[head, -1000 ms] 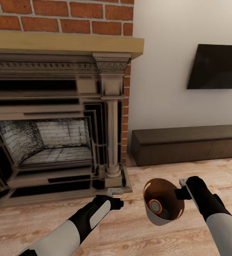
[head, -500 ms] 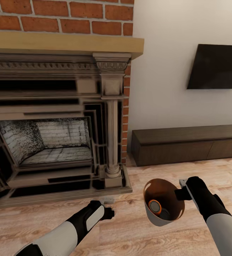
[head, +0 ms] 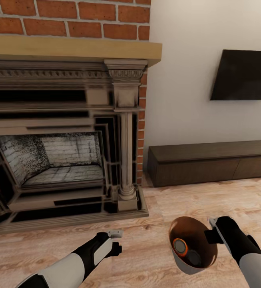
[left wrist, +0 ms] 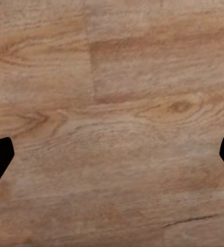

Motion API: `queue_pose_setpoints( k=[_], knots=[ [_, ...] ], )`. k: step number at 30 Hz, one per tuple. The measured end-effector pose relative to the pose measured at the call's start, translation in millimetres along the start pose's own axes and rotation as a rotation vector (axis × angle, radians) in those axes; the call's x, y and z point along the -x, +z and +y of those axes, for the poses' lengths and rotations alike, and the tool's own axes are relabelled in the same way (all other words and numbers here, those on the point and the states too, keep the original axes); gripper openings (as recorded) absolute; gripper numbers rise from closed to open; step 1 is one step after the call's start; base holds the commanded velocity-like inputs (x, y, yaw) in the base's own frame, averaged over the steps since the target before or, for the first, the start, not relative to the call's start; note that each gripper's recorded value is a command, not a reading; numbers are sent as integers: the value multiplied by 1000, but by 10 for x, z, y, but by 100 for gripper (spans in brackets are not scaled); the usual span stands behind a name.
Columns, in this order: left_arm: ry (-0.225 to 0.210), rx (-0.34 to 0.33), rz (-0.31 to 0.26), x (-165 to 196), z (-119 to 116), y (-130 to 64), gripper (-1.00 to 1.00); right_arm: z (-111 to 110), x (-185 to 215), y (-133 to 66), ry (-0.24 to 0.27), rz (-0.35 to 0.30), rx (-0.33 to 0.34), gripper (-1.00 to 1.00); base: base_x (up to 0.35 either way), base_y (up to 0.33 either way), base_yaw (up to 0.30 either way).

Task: Put the three can of soda from the living room inside the tash can in the kitchen.

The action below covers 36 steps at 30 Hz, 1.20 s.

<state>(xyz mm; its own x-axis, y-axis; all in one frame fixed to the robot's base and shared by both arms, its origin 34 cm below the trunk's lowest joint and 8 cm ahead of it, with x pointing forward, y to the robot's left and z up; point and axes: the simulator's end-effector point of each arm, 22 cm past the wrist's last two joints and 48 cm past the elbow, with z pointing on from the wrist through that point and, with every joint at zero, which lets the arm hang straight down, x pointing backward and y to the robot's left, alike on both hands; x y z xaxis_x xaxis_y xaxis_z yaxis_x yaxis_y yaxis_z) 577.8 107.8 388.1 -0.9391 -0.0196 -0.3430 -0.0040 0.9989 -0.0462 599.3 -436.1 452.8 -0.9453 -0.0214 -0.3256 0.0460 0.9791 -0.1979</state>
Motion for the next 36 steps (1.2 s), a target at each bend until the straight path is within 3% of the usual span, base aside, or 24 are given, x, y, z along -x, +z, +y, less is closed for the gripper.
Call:
queue_pose_setpoints(
  k=[3, 7, 11, 15, 23, 36],
  knots=[
    [-10, 4, -24, 45, 14, 4, 100, -154, -246, 145, 8, 39, -42, -100, 0, 0, 0],
    [-17, 5, -36, 70, 18, 5, 100, -160, -398, 235, 68, 54, -12, -100, 0, 0, 0],
    [-24, 2, -39, 73, 10, 5, 100, -287, -522, 279, 49, 77, -47, -100, 0, 0, 0],
    [-27, 0, -40, 73, 8, 7, 100, -282, -561, 297, 74, 82, -31, -100, 0, 0, 0],
    [-30, 1, -42, 73, 19, 10, 100, -470, -563, 292, 67, 72, -62, -100, 0, 0, 0],
    [-34, -7, -56, 109, 6, 6, 100, -427, -735, 425, 59, 70, -47, -100, 0, 0, 0]
  ],
)
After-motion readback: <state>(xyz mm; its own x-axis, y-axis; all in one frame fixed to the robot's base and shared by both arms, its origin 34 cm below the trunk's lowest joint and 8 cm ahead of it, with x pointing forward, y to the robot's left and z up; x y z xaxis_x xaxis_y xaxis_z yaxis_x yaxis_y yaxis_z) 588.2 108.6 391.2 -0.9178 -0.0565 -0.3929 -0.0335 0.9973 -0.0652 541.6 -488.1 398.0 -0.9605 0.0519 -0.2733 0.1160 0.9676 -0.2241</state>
